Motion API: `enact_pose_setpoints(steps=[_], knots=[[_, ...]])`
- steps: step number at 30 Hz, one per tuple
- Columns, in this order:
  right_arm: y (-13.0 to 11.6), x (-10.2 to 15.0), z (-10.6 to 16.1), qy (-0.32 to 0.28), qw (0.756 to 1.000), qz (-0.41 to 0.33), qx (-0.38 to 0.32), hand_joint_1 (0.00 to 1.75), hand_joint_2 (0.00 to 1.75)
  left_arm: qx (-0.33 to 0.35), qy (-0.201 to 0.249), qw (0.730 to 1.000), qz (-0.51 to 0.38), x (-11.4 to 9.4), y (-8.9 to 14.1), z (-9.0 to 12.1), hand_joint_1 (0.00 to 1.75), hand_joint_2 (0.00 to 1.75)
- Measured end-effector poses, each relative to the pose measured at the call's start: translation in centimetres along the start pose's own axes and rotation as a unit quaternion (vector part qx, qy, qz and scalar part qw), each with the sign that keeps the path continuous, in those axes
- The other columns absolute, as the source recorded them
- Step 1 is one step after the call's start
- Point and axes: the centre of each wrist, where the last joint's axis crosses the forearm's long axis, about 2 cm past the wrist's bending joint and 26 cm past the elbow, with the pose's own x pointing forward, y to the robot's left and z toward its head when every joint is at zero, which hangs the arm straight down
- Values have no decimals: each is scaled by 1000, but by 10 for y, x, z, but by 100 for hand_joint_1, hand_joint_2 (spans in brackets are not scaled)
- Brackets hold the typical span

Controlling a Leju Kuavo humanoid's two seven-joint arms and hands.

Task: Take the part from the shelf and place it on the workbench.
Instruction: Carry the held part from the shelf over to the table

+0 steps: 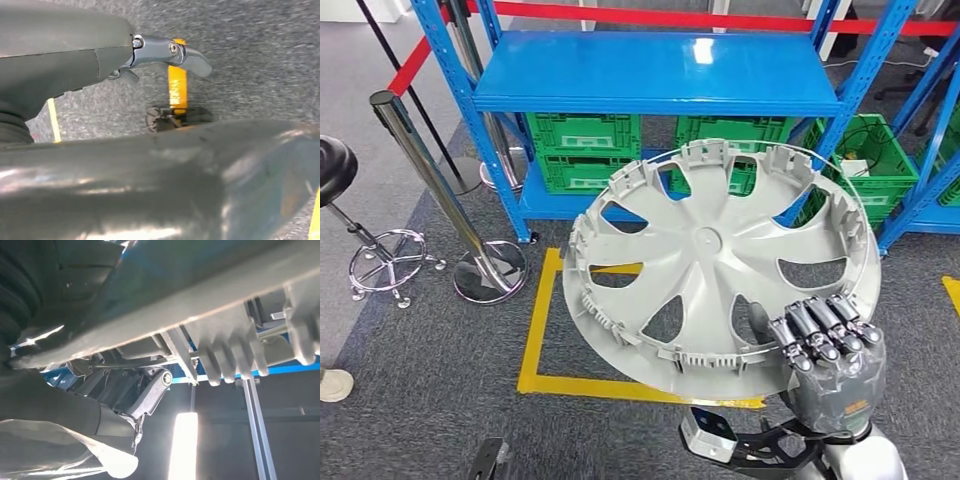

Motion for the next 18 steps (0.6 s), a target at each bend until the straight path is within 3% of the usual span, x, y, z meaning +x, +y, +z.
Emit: enact_pose_setpoints(steps=[18], knots=[[12,3,-2,1,1000,-6,9,175,175,4,4,1000,-10,3,11,-1,0,0]])
